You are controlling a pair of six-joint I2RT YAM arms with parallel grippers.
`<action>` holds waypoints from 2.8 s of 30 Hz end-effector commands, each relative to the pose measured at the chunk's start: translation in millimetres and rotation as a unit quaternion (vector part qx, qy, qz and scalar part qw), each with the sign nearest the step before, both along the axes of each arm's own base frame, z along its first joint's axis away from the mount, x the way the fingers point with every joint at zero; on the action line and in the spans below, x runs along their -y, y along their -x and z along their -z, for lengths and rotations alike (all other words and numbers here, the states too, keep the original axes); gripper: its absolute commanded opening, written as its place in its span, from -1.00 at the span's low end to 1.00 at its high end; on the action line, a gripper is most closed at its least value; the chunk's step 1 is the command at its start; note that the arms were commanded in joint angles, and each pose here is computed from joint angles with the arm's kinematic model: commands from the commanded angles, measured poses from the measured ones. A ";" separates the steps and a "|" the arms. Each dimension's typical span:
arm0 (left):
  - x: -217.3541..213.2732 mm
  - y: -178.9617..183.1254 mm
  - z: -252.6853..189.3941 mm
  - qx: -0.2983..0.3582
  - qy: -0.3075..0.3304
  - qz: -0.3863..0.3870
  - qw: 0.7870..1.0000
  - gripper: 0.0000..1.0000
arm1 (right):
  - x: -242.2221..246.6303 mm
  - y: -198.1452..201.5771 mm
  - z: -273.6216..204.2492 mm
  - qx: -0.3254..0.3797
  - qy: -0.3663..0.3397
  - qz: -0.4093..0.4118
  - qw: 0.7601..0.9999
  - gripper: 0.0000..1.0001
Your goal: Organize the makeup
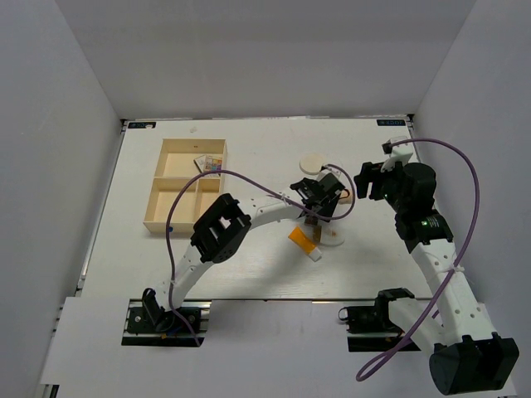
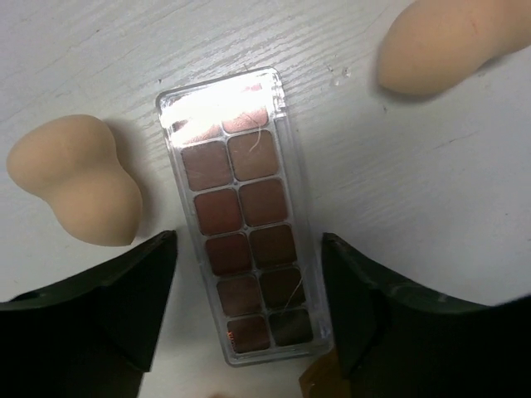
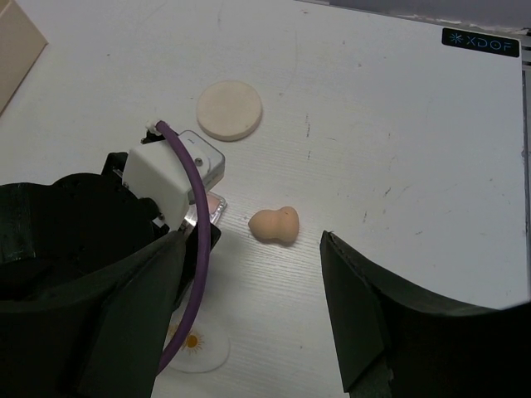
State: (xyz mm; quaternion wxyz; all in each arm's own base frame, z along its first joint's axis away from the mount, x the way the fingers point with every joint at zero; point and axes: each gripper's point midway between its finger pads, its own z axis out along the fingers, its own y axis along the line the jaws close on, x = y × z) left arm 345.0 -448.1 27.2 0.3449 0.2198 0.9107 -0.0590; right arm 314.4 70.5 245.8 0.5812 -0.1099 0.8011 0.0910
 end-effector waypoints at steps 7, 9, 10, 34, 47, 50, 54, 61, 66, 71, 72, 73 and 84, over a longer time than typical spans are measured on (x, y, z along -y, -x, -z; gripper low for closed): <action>-6.9 7.7 0.4 -0.013 -0.006 0.019 1.000 -0.29 | -2.3 -2.6 -13.8 0.029 -0.013 -0.002 0.999 0.44; -7.5 9.3 -15.9 -0.002 0.010 0.027 1.000 -0.56 | -2.1 -1.4 -16.1 0.033 -0.014 -0.003 0.999 0.44; -7.4 9.2 -25.4 0.006 0.017 0.034 0.999 -0.60 | -2.4 -1.2 -14.7 0.031 -0.014 -0.004 0.999 0.44; -279.4 -100.6 -189.5 0.184 0.009 -0.201 0.962 -0.71 | -11.7 2.8 -12.1 0.031 -0.020 -0.030 0.999 0.44; -342.7 -159.8 -127.9 0.150 -0.025 -0.274 0.950 -0.42 | -14.6 3.6 -8.4 0.026 -0.022 -0.041 0.999 0.44; -351.3 -171.4 -115.2 0.140 -0.035 -0.285 0.947 -0.26 | -15.6 3.9 -8.5 0.026 -0.023 -0.044 0.998 0.44; -358.1 -184.2 -115.0 0.140 -0.030 -0.296 0.944 -0.13 | -18.3 4.4 -7.3 0.024 -0.024 -0.051 0.998 0.44; -359.0 -186.5 -109.8 0.126 -0.031 -0.293 0.947 0.60 | -20.0 4.6 -6.5 0.023 -0.024 -0.056 0.998 0.44; -354.6 -177.7 -130.2 0.128 -0.011 -0.282 0.951 0.85 | -22.1 6.0 -4.4 0.018 -0.025 -0.063 0.998 0.45; -339.2 -163.4 -172.5 0.150 0.030 -0.260 0.953 0.83 | -33.3 12.3 -0.6 0.008 -0.022 -0.104 0.994 0.46; -322.1 -159.5 -178.0 0.146 0.057 -0.231 0.960 0.79 | -35.0 14.1 2.7 0.003 -0.016 -0.115 0.993 0.45; -310.0 -152.6 -179.1 0.138 0.078 -0.212 0.964 0.75 | -39.1 15.8 4.2 -0.001 -0.015 -0.131 0.991 0.44; -187.7 -92.3 -151.3 0.045 0.174 -0.072 0.981 -0.28 | -32.8 7.1 18.4 -0.026 -0.004 -0.111 0.993 -0.73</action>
